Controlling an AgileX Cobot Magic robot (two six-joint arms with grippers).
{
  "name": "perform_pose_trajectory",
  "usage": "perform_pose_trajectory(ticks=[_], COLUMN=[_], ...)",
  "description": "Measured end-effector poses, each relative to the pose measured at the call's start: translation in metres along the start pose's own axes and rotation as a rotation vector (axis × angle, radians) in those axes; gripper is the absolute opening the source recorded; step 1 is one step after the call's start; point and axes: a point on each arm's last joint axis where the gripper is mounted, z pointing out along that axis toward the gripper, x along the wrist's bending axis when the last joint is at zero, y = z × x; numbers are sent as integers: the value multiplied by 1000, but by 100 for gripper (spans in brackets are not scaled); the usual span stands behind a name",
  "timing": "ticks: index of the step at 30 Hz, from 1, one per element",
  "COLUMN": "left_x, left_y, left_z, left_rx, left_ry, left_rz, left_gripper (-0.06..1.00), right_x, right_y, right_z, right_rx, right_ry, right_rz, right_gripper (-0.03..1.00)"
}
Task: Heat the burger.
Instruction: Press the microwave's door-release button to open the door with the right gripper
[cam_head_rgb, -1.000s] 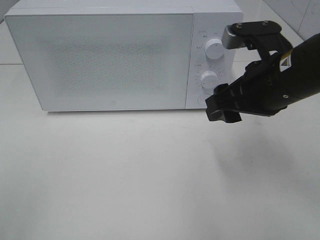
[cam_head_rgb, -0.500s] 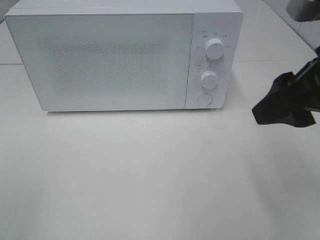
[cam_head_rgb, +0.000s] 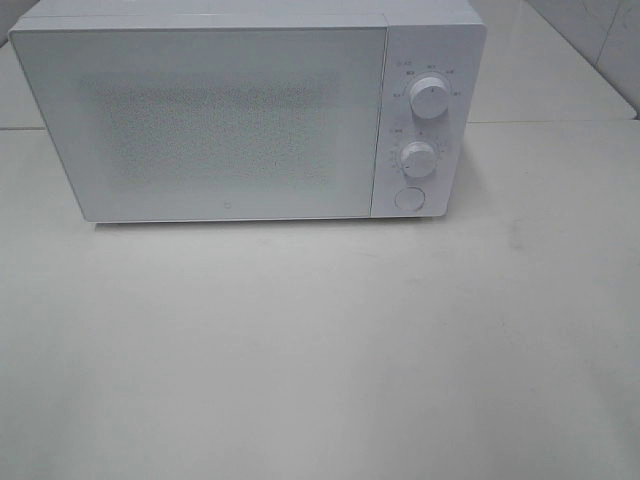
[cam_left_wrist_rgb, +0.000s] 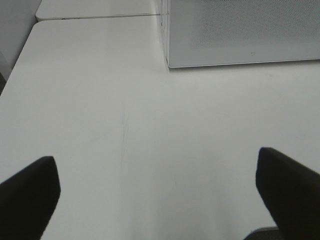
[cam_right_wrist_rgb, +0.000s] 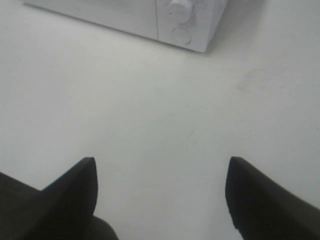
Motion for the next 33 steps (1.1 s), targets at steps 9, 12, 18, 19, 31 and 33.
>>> perform_pose_trajectory(ticks=[9,12,18,19,31,33], left_x=[0,0,0,0,0,0], left_y=[0,0,0,0,0,0], left_z=[0,0,0,0,0,0], left_rx=[0,0,0,0,0,0], left_ry=[0,0,0,0,1,1], left_rz=[0,0,0,0,0,0], left_gripper=[99,99,99,99,99,99], right_x=[-8,-8,-6,-5,-5,-5], right_y=[-54,-59,-88,-94,-98,-98], right_z=[-26,-27,-35,-36,-35,-35], right_rx=[-136,-152,-265,-278,-271,-271], right_ry=[-101,-112,-173,-180,-183,-183], right_rz=[79,88,122,125,128,128], right_gripper=[70,70,70,70,70,70])
